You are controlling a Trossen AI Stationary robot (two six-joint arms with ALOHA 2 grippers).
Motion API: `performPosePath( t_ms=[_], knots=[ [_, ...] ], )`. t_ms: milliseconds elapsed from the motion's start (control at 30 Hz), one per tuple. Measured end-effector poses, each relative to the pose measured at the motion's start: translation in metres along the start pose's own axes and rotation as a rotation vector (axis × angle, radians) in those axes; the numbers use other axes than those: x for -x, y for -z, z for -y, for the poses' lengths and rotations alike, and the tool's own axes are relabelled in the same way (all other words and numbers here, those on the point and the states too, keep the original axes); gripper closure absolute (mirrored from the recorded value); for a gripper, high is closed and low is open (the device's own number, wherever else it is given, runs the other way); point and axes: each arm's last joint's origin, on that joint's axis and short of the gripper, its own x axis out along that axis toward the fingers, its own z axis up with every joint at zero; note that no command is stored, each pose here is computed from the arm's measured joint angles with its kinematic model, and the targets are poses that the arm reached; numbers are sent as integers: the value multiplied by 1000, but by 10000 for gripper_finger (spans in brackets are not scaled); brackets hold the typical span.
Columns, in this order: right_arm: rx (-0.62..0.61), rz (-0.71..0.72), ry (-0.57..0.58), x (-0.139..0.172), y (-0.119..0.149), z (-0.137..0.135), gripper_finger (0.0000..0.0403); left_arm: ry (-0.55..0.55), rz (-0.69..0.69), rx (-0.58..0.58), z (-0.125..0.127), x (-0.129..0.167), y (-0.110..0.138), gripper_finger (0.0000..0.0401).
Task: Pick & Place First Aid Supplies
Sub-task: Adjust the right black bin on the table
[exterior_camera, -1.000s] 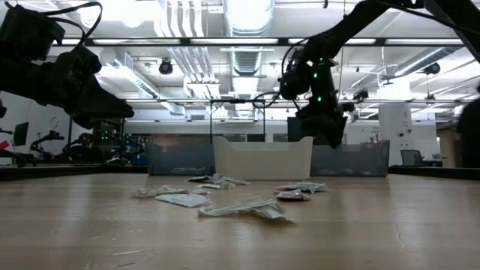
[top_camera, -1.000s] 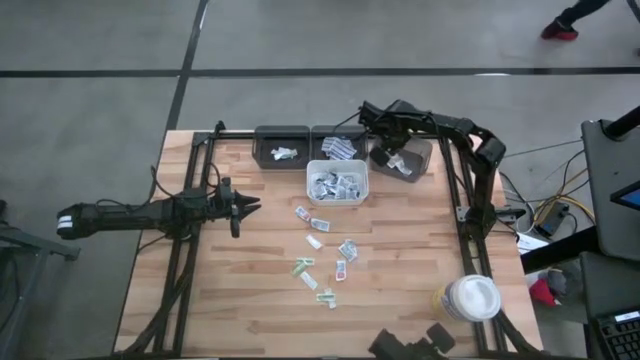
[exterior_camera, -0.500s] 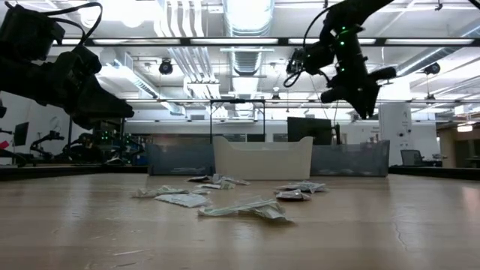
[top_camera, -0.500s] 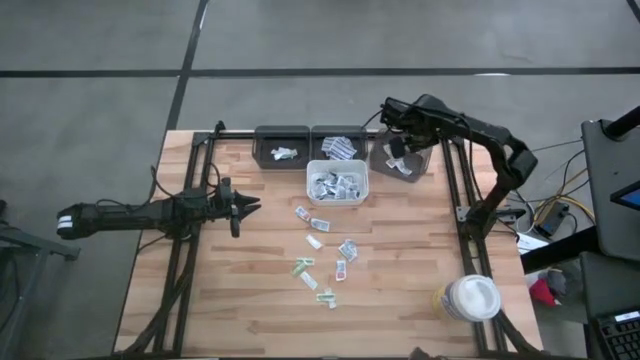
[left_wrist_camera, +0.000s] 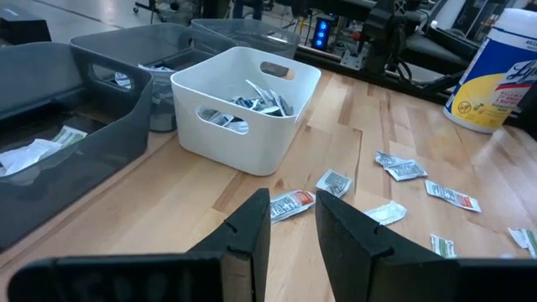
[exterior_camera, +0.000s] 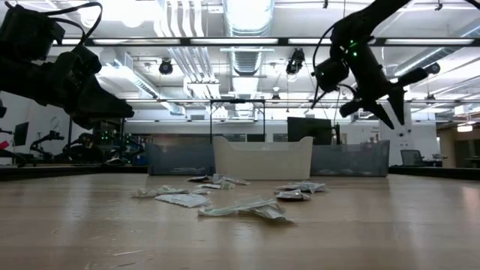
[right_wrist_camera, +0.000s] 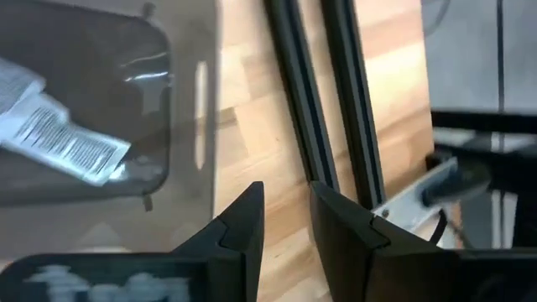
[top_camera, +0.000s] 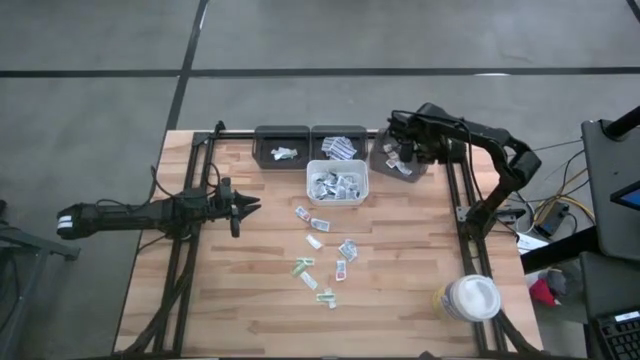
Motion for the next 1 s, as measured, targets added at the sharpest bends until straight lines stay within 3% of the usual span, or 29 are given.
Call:
performPosePath(
  t_ms=[433,767,1000],
  knots=[
    [-259,-41,33,-14,-7,5,266,0,0,-1,0,0,0,307],
    [-306,-15,-74,-18,-20,-1,249,0,-1,-1,0,0,0,307],
    [-302,-30,-55,-22,-28,4,238,0,0,1,0,0,0,307]
  ],
)
